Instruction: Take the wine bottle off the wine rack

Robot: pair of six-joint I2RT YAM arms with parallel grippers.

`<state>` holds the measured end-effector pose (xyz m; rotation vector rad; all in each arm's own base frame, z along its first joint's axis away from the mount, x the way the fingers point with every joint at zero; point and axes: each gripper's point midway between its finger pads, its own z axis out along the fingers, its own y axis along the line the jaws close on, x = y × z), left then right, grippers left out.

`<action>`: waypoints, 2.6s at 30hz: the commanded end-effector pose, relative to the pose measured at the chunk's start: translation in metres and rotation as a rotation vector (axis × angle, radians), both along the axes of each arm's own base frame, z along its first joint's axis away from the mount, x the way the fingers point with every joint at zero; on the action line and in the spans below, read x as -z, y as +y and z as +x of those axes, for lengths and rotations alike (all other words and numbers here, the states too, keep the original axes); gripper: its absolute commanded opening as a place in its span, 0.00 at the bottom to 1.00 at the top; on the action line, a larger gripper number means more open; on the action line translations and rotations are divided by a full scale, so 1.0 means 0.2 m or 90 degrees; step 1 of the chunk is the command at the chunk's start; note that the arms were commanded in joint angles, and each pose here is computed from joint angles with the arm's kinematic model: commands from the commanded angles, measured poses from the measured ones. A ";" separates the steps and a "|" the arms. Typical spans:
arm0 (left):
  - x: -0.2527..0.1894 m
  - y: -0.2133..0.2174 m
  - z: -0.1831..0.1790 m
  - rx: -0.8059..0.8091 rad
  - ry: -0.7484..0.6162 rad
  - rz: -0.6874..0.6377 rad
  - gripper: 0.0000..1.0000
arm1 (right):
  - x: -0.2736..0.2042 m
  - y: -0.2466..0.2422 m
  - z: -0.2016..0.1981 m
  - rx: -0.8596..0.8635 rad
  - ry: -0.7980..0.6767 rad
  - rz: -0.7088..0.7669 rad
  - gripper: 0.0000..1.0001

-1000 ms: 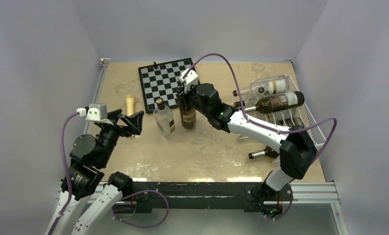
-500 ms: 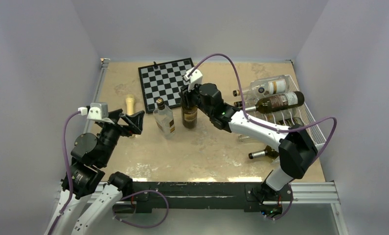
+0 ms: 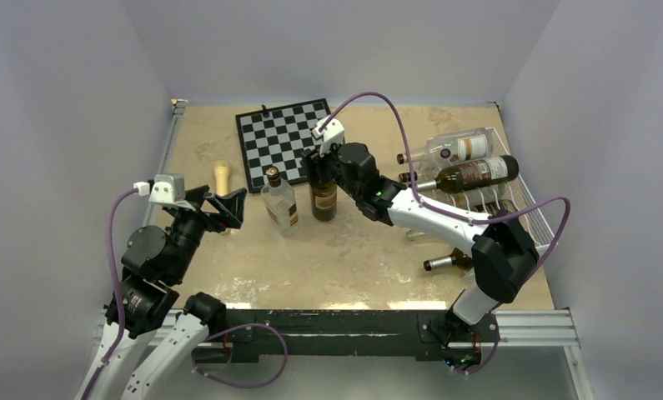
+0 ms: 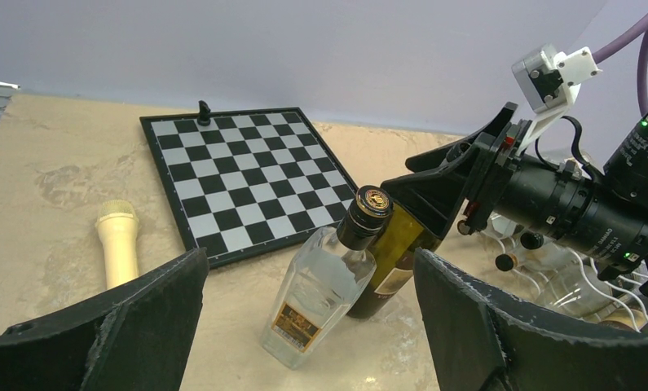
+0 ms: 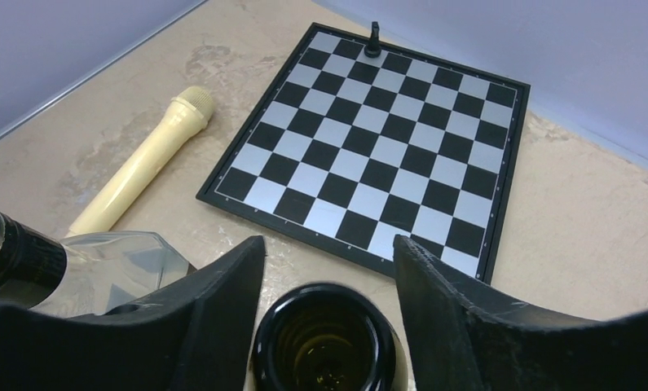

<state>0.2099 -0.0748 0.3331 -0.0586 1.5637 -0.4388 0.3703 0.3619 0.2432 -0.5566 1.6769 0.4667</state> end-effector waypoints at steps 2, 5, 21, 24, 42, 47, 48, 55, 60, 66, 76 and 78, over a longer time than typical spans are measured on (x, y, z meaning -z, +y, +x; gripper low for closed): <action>-0.02 0.00 0.02 -0.001 -0.013 0.006 1.00 | -0.33 -0.05 -0.04 -0.007 -0.063 0.057 0.68; -0.02 -0.01 0.02 0.000 -0.013 0.006 0.99 | -0.38 -0.08 -0.10 -0.037 -0.089 0.024 0.77; -0.03 -0.01 0.01 0.006 -0.016 0.003 1.00 | -0.43 -0.59 -0.41 -0.192 -0.229 -0.341 0.89; -0.03 -0.02 0.01 0.011 -0.014 0.004 0.99 | -0.32 -0.67 -0.46 -0.253 -0.310 -0.447 0.89; -0.05 -0.02 -0.01 0.017 -0.025 -0.003 0.99 | 0.32 -1.28 -0.24 -0.287 -0.055 -0.736 0.82; -0.05 -0.03 -0.01 0.023 -0.023 -0.003 0.99 | 0.41 -1.33 -0.17 -0.277 -0.069 -0.761 0.79; -0.05 -0.03 -0.01 0.021 -0.023 -0.003 1.00 | 0.42 -1.35 -0.16 -0.279 -0.070 -0.773 0.78; -0.06 -0.01 -0.01 0.010 -0.028 -0.003 1.00 | 0.46 -1.47 -0.03 -0.237 -0.062 -0.840 0.72; -0.06 0.00 -0.01 0.008 -0.028 -0.002 1.00 | 0.48 -1.50 0.03 -0.236 -0.064 -0.861 0.69; -0.06 -0.01 -0.01 0.009 -0.031 -0.001 1.00 | 0.53 -1.50 0.06 -0.251 -0.048 -0.859 0.66; -0.06 0.00 -0.01 0.008 -0.034 -0.001 1.00 | 0.63 -1.57 0.11 -0.231 -0.046 -0.900 0.59; -0.06 0.00 -0.01 0.001 -0.032 0.000 1.00 | 0.64 -1.57 0.09 -0.234 -0.045 -0.896 0.59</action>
